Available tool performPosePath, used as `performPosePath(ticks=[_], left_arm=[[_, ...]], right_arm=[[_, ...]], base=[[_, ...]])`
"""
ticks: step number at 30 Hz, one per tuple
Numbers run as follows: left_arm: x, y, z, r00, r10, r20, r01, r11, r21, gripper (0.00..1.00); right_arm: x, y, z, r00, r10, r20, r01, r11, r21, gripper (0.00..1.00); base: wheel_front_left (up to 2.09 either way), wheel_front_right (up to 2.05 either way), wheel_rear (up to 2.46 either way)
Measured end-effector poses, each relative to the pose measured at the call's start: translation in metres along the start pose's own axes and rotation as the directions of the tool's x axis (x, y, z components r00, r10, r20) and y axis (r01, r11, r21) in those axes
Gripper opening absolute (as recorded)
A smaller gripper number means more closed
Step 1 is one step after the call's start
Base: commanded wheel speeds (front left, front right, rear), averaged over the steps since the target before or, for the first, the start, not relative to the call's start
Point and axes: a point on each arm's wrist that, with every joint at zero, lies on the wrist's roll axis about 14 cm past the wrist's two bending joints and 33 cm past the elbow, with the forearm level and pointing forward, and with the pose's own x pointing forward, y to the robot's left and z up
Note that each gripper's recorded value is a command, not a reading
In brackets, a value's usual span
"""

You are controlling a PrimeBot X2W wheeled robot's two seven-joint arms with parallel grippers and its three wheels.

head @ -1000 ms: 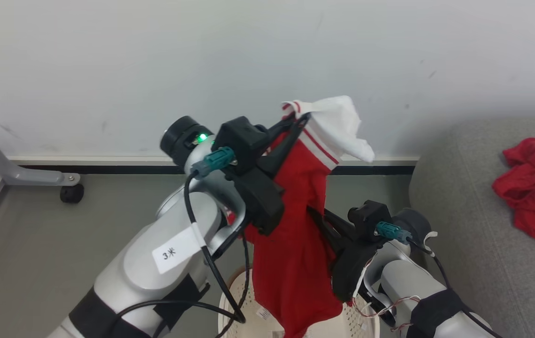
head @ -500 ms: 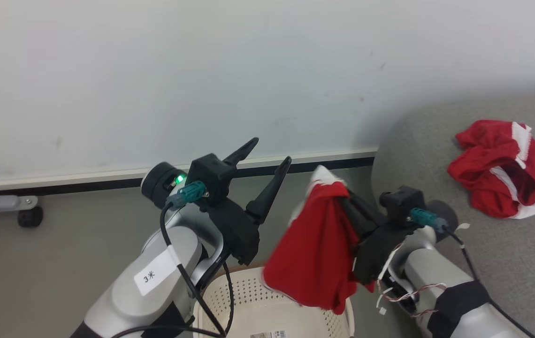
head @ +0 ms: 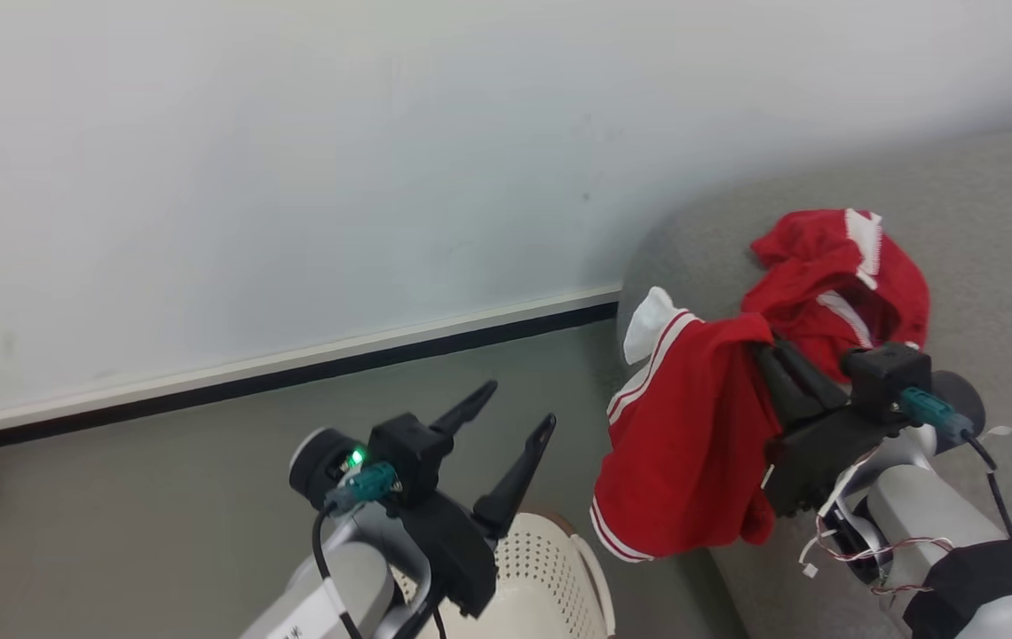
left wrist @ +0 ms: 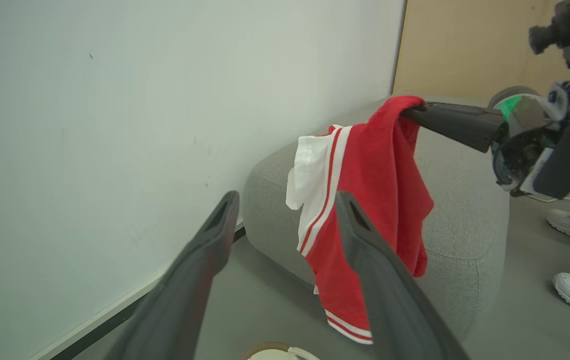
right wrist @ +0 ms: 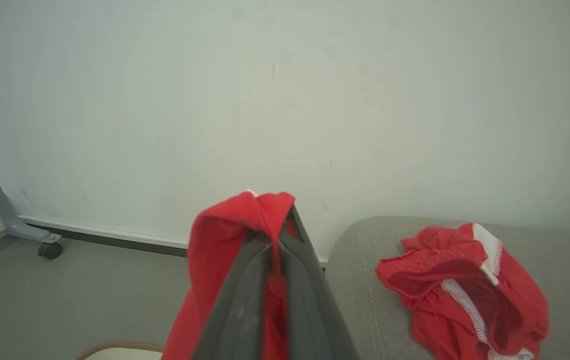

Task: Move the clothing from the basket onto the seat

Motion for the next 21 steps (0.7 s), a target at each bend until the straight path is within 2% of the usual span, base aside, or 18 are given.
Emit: performPosePath(ticks=[10,21], left_arm=[[0.008,-0.055,-0.018,0.991,-0.131,-0.02,0.13,0.99,-0.045,1.0],[0.022,-0.106,-0.024,0.964,-0.267,-0.014,0.265,0.961,-0.077,1.0]], right_arm=[[-0.047,-0.044,0.022,0.988,-0.138,0.075,0.14,0.99,-0.026,0.0],[-0.102,-0.086,0.03,0.952,-0.287,0.105,0.293,0.955,-0.048,0.0]], base=[[0.0,0.0,0.0],[0.0,0.0,0.0]])
